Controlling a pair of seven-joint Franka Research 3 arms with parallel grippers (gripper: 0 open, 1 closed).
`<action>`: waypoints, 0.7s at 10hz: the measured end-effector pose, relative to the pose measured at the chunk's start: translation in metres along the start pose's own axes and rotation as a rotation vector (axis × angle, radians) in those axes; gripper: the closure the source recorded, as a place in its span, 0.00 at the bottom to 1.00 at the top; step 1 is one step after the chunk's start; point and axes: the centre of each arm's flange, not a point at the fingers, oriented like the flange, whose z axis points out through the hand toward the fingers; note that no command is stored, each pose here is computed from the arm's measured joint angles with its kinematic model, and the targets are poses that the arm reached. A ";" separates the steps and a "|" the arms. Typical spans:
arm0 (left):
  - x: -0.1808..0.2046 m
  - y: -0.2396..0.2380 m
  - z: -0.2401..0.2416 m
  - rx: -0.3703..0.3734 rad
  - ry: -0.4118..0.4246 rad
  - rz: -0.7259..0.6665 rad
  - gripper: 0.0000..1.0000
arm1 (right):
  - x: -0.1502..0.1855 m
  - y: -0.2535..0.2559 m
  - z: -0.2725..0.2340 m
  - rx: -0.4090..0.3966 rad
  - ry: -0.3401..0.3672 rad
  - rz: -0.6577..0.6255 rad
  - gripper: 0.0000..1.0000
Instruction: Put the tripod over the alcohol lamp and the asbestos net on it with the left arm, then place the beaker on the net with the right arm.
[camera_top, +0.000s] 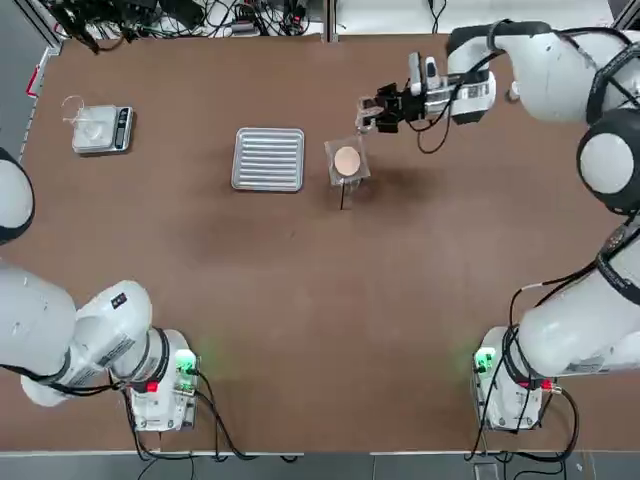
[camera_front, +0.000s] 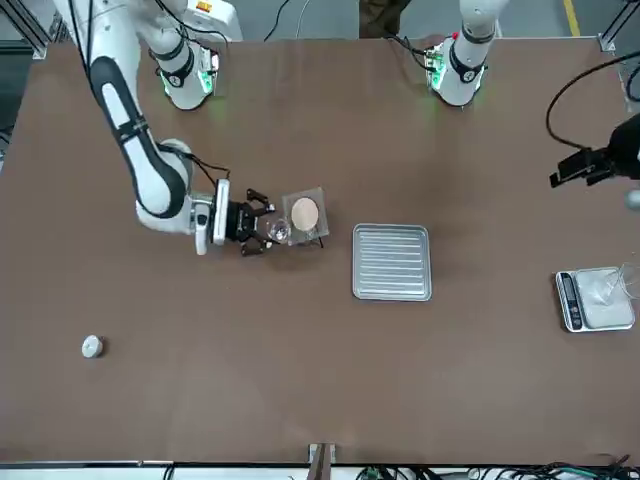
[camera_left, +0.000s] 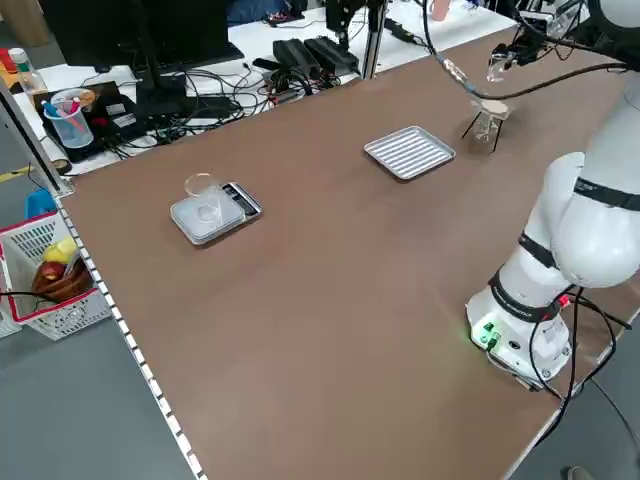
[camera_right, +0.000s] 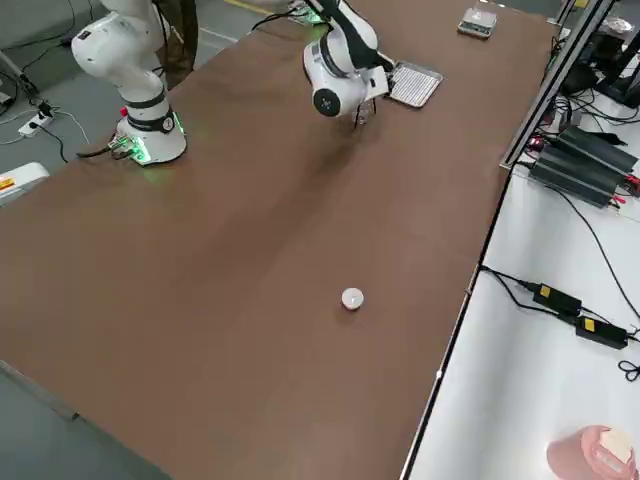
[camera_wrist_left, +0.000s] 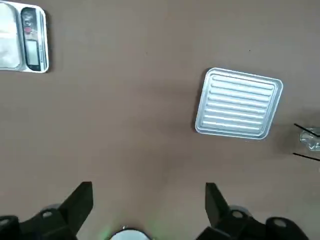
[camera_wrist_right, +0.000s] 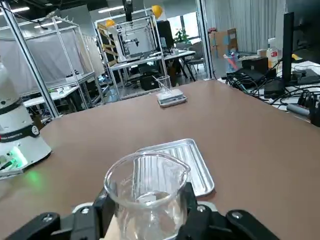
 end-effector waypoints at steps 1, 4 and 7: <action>-0.002 0.003 -0.004 0.003 -0.003 -0.007 0.01 | 0.004 -0.010 0.011 -0.004 -0.008 0.001 0.42; -0.005 0.036 -0.010 0.017 0.003 -0.007 0.01 | 0.001 -0.033 0.023 -0.002 -0.026 0.013 0.42; -0.009 0.054 -0.021 0.020 0.030 -0.015 0.01 | -0.008 -0.047 0.034 0.003 -0.016 -0.013 0.42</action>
